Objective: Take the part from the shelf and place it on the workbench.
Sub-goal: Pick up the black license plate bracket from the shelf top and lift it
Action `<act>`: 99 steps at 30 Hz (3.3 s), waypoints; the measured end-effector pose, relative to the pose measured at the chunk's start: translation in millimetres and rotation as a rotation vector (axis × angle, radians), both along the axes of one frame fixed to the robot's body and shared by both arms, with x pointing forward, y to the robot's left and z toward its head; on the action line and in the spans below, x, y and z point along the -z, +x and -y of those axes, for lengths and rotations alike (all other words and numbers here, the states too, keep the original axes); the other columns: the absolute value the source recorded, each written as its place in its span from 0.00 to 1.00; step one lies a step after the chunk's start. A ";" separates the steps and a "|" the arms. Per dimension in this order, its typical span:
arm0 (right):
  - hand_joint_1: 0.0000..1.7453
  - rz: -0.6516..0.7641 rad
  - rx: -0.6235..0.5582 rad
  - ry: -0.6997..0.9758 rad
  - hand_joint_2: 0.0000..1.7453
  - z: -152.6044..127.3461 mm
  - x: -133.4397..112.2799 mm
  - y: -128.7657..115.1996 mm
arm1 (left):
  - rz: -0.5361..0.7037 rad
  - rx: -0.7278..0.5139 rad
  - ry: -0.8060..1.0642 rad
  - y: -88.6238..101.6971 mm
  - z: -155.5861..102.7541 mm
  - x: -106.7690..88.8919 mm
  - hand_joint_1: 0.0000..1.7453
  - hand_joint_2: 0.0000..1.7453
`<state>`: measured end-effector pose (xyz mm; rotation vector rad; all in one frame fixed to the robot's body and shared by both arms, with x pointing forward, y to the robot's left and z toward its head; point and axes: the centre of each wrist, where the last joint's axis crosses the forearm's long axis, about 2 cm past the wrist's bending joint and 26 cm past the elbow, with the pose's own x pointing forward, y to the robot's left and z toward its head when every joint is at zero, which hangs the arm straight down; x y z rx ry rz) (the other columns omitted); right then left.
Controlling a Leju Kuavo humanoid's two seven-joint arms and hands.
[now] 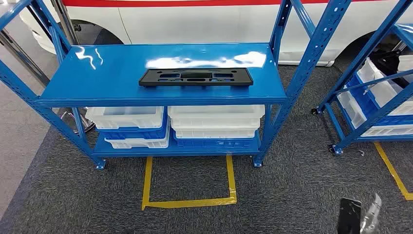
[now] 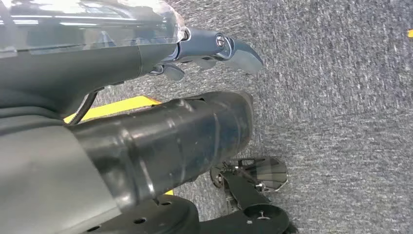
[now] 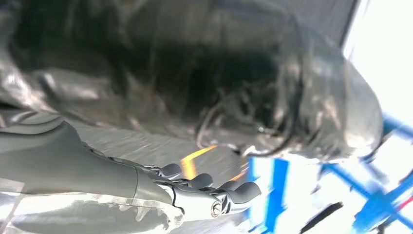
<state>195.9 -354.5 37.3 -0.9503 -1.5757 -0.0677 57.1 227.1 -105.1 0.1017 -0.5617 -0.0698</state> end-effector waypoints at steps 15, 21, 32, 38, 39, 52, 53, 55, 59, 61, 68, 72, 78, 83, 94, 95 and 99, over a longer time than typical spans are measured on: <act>0.00 0.115 -0.454 -0.154 0.00 -111.0 -47.1 66.5 | 0.031 0.131 -0.033 8.2 3.5 -1.4 0.00 0.00; 0.00 0.163 -0.623 -0.208 0.00 -160.8 -61.4 72.5 | 0.048 0.195 -0.051 10.8 4.8 -1.9 0.00 0.00; 0.00 0.277 -0.881 -0.288 1.00 -242.6 -77.3 48.6 | 0.078 0.225 -0.121 14.6 5.6 -2.4 0.00 0.00; 0.00 0.310 -0.914 -0.292 1.00 -255.5 -80.2 41.0 | 0.086 0.223 -0.143 15.6 6.0 -2.6 0.00 0.00; 0.00 0.311 -0.919 -0.294 1.00 -256.3 -80.0 40.0 | 0.086 0.223 -0.145 15.8 6.0 -2.7 0.00 0.00; 0.00 0.303 -0.945 -0.295 1.00 -255.2 -75.9 36.3 | 0.088 0.220 -0.150 15.9 7.0 -2.8 0.00 0.00; 0.00 0.305 -0.947 -0.296 1.00 -255.5 -76.2 36.4 | 0.089 0.220 -0.150 16.2 7.0 -2.8 0.00 0.00; 0.00 0.307 -0.949 -0.295 1.00 -256.0 -76.3 36.2 | 0.088 0.220 -0.150 15.4 7.0 -2.7 0.00 0.00; 0.00 0.304 -0.951 -0.294 1.00 -256.1 -75.4 35.1 | 0.079 0.219 -0.151 11.3 6.7 -1.9 0.00 0.00; 0.00 0.304 -0.952 -0.294 1.00 -256.1 -75.4 35.1 | 0.078 0.219 -0.151 10.7 6.7 -1.8 0.00 0.00; 0.00 0.303 -0.951 -0.303 1.00 -255.4 -74.3 34.3 | 0.078 0.217 -0.151 11.6 6.5 -1.9 0.00 0.00; 0.00 0.294 -0.950 -0.330 1.00 -252.1 -70.8 33.0 | 0.079 0.216 -0.151 12.4 6.4 -2.1 0.00 0.00; 0.00 0.282 -0.937 -0.367 1.00 -244.8 -66.0 32.3 | 0.076 0.216 -0.158 11.3 8.3 -2.1 0.00 0.00; 0.00 0.261 -0.916 -0.411 1.00 -232.1 -60.2 32.0 | 0.077 0.212 -0.161 11.7 8.5 -2.2 0.00 0.00; 0.00 0.238 -0.904 -0.450 1.00 -219.6 -54.9 29.0 | 0.067 0.210 -0.155 8.1 5.2 -1.1 0.00 0.00; 0.00 0.239 -0.902 -0.451 1.00 -219.0 -55.1 29.1 | 0.066 0.210 -0.155 8.2 5.1 -1.1 0.00 0.00; 0.00 0.244 -0.897 -0.455 1.00 -217.2 -56.5 30.0 | 0.067 0.210 -0.154 8.3 4.4 -1.1 0.00 0.00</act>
